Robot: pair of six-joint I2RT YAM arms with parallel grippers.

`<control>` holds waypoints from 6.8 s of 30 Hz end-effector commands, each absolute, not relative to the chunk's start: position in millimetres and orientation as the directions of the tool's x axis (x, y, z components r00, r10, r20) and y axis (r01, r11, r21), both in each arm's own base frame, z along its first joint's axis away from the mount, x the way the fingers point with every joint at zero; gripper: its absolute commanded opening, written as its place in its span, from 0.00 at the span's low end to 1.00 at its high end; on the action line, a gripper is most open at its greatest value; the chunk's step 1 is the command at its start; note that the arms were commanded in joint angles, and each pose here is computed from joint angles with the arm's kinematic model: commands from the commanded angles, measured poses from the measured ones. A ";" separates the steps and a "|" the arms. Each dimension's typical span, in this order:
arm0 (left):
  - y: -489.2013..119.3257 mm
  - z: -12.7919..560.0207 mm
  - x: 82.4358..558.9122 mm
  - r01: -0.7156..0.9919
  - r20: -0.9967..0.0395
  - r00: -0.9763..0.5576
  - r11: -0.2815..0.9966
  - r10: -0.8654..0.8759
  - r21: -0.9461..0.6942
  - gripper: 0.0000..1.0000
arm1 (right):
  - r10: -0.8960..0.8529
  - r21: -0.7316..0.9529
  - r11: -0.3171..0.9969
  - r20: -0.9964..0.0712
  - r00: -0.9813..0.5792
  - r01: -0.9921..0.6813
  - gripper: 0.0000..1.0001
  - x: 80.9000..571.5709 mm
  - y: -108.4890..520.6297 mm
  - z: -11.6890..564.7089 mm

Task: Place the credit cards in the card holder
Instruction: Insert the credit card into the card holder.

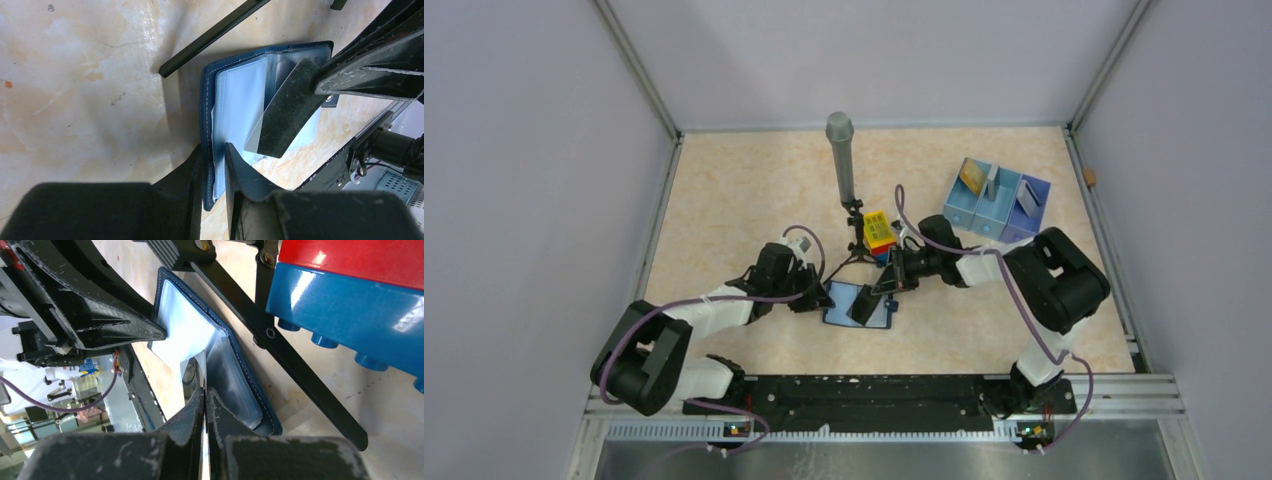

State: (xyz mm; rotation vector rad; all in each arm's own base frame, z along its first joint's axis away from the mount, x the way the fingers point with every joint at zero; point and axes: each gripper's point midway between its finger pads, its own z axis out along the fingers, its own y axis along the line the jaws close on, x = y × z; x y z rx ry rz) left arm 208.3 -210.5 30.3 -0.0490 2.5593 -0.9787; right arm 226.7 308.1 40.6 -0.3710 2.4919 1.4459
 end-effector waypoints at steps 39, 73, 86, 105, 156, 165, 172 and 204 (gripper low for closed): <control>-231.4 42.5 204.3 0.268 -0.403 -0.913 0.647 -0.066 -0.714 0.18 | -0.182 0.693 0.667 -0.205 -0.962 -0.274 0.00 234.4 321.7 -15.7; -222.0 28.5 200.3 0.153 -0.351 -0.921 0.677 -0.165 -0.720 0.00 | 0.109 0.572 0.806 -0.399 -0.910 -0.154 0.38 227.0 294.2 66.8; -223.3 30.6 200.7 0.169 -0.360 -0.920 0.673 -0.154 -0.721 0.00 | 0.096 0.457 0.884 -0.379 -0.921 -0.096 0.37 219.8 305.8 29.5; -222.3 31.3 201.0 0.187 -0.374 -0.917 0.678 -0.138 -0.711 0.00 | 0.069 0.350 0.933 -0.392 -0.918 -0.079 0.32 214.8 304.2 5.6; -218.1 17.0 199.2 0.218 -0.385 -0.919 0.701 -0.087 -0.679 0.00 | 0.212 0.579 0.814 -0.228 -0.950 0.042 0.00 166.4 282.7 -31.7; -221.0 20.8 199.0 0.255 -0.404 -0.913 0.685 -0.062 -0.683 0.00 | 0.152 0.552 0.833 -0.160 -0.975 0.039 0.00 154.4 280.8 -41.3; -217.6 21.1 201.9 0.244 -0.414 -0.907 0.703 -0.078 -0.668 0.00 | 0.135 0.517 0.855 -0.129 -0.982 0.050 0.00 145.9 271.9 -46.4; -226.3 33.8 195.8 0.371 -0.477 -0.879 0.633 0.003 -0.679 0.00 | 0.057 0.464 0.886 -0.084 -0.995 0.011 0.00 130.5 252.6 -41.0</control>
